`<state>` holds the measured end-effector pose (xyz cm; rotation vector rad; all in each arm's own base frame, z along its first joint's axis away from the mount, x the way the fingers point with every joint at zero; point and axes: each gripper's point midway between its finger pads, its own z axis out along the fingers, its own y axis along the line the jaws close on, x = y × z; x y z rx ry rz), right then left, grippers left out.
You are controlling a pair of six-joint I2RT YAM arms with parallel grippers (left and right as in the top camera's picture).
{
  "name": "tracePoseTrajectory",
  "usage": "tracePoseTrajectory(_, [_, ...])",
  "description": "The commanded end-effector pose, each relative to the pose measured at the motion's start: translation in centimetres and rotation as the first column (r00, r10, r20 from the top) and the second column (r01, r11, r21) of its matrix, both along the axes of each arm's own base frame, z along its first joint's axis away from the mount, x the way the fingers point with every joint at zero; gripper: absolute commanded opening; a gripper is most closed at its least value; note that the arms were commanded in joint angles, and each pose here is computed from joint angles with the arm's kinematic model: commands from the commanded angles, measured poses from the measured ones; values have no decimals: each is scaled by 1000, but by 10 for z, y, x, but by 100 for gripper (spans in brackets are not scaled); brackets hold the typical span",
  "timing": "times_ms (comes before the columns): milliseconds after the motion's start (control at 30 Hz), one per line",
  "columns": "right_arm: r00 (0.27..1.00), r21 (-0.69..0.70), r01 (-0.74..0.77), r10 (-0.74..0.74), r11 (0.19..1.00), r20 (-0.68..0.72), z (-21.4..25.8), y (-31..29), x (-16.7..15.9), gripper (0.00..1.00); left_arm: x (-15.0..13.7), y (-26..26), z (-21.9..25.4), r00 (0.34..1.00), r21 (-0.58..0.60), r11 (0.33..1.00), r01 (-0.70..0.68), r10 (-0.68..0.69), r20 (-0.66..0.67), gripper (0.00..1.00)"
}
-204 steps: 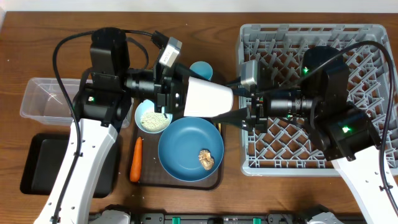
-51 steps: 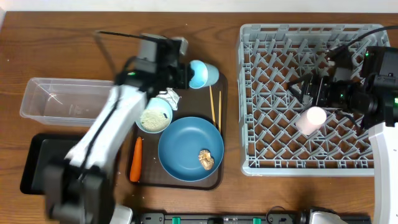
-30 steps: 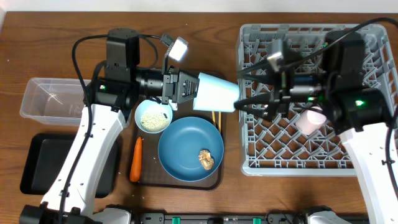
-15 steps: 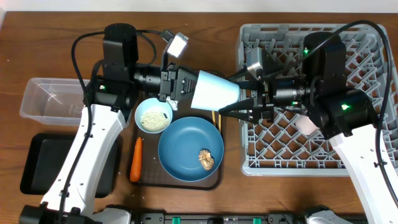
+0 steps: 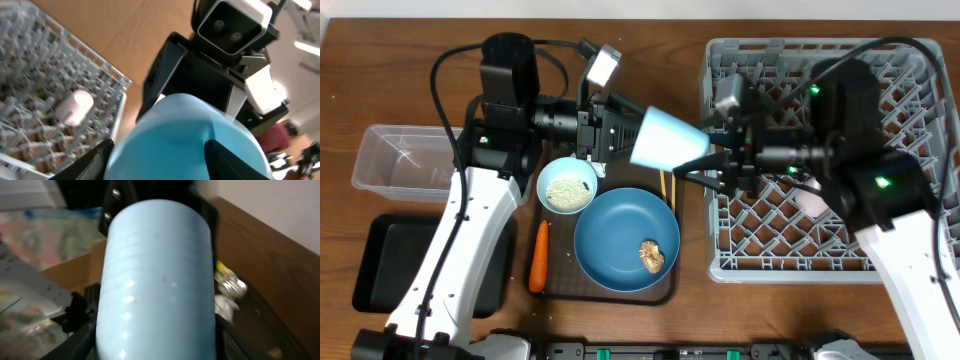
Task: Sort waste into correct bins and load items into the dishwasher rack
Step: 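Lift the light-blue cup and pass it to the right gripper, then place the light-blue cup upside down beside the pink cup in the rack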
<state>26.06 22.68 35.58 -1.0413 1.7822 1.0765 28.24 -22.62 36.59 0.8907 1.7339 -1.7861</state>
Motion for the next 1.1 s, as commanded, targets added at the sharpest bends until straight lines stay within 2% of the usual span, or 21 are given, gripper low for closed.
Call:
tracePoseTrajectory(0, [941, -97, 335, -338, 937, -16, 1, -53, 25, 53, 3, 9, 10, 998, -12, 1000, -29, 30, 63, 59])
tracePoseTrajectory(33, [915, -123, 396, -402, 910, -29, -3, -67, 27, 56, 8, 12, 9, 997, -8, 999, -53, 53, 64, 59])
tracePoseTrajectory(133, [810, -232, 559, -584, 796, -54, -21, -116, 30, 56, 17, 21, 8, 993, -4, 995, -99, 99, 63, 59])
tracePoseTrajectory(267, [648, -338, 675, -746, 656, -155, -46, -167, 27, 56, 20, 26, 8, 991, -4, 993, -116, 116, 63, 59])
tracePoseTrajectory(433, [326, -485, 773, -912, 409, -249, -77, -228, 17, 56, 20, 26, 8, 992, -2, 993, -115, 115, 57, 59])
tracePoseTrajectory(500, [246, -515, 775, -925, 367, -289, -85, -240, 13, 54, 20, 26, 8, 992, -2, 993, -115, 115, 55, 59])
tracePoseTrajectory(800, [205, -624, 666, -904, 409, -375, -119, -228, 13, 56, 27, 26, 5, 987, 11, 988, -153, 153, 46, 59])
tracePoseTrajectory(900, [166, -673, 631, -914, 386, -369, -133, -234, 16, 56, 40, 28, -7, 970, 58, 969, -241, 242, -9, 59])
tracePoseTrajectory(1067, [153, -707, 584, -910, 398, -385, -153, -234, 28, 56, 66, 38, -44, 895, 213, 884, -417, 440, -76, 59])
